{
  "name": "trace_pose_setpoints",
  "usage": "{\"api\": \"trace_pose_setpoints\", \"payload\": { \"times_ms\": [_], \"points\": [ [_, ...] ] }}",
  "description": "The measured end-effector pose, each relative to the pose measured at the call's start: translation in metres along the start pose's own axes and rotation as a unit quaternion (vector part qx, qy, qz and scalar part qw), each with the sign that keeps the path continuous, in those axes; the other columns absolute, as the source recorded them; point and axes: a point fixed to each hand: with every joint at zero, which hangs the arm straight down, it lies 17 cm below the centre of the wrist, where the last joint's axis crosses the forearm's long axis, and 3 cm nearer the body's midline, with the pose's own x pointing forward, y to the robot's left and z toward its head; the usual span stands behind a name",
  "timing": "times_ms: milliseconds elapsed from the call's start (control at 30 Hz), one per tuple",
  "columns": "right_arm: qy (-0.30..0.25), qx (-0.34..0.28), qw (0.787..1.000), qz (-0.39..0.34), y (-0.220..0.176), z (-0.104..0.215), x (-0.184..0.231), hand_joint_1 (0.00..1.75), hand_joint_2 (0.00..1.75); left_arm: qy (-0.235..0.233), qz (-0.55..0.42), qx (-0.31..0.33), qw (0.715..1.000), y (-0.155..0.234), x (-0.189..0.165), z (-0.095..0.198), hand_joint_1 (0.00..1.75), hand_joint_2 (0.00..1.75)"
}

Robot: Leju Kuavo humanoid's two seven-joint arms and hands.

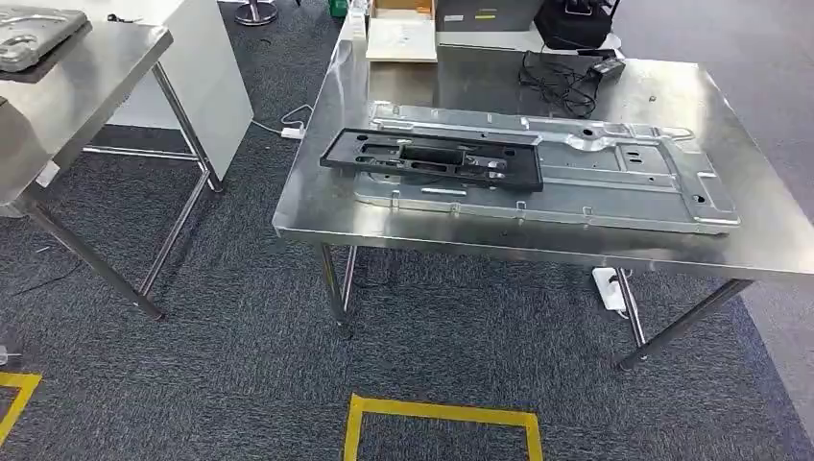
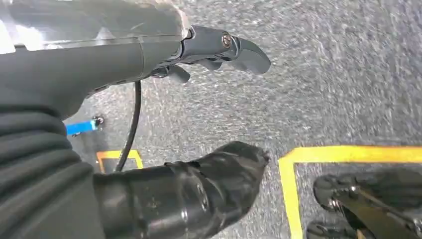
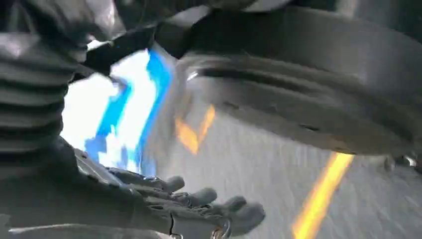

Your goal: Take the parts from the cabinet and place them on the table.

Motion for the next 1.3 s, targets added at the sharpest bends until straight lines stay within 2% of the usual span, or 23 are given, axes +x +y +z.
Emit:
{"api": "trace_pose_setpoints", "payload": {
  "times_ms": [33,100,133,200,233,300,333,467,600,867,1000,1300],
  "points": [
    [0.017,0.007,0.998,-0.06,0.005,0.0,-0.005,0.0,0.0,-0.006,0.0,-0.002,1.0,0.0,0.002,-0.001,0.0,1.75],
    [0.042,0.012,0.993,-0.113,0.01,0.0,-0.014,0.0,0.0,-0.008,-0.001,-0.009,1.0,-0.004,0.001,-0.001,0.0,1.75],
    [0.051,0.012,0.991,-0.125,0.012,0.0,-0.019,0.0,0.0,-0.007,-0.003,-0.009,1.0,-0.003,0.0,-0.002,0.0,0.0],
    [0.063,0.016,0.986,-0.154,0.016,0.0,-0.026,0.0,0.0,-0.008,-0.002,-0.013,1.0,-0.005,0.0,-0.002,0.0,0.0],
    [0.062,0.023,0.982,-0.176,0.019,0.001,-0.025,0.0,1.75,-0.013,0.001,-0.014,1.0,-0.007,0.001,-0.002,0.0,0.0],
    [0.05,0.05,0.972,-0.225,0.028,0.003,-0.018,0.0,1.75,-0.022,0.008,-0.013,1.0,-0.007,0.005,-0.003,0.0,0.0],
    [0.033,0.067,0.971,-0.225,0.034,0.004,-0.012,0.0,1.75,-0.024,0.009,-0.013,1.0,-0.006,0.006,-0.003,0.0,0.0],
    [-0.021,0.109,0.978,-0.177,0.043,0.008,0.001,0.0,1.75,-0.017,0.001,-0.016,1.0,-0.005,0.004,-0.004,0.0,0.0],
    [-0.028,0.112,0.979,-0.17,0.041,0.007,-0.001,0.0,1.75,-0.012,-0.001,-0.019,1.0,-0.004,0.001,-0.004,0.0,0.0],
    [-0.082,0.122,0.98,-0.133,0.036,0.008,0.009,0.0,1.75,-0.007,-0.002,-0.02,1.0,-0.004,0.001,-0.005,0.0,0.0],
    [-0.083,0.13,0.981,-0.118,0.035,0.008,0.005,0.0,1.75,-0.002,0.001,-0.024,1.0,-0.002,-0.003,-0.004,0.0,0.0],
    [-0.038,0.129,0.985,-0.112,0.032,0.004,-0.011,0.0,1.75,0.004,0.0,-0.039,0.999,-0.001,-0.006,-0.004,0.0,0.0]
  ]
}}
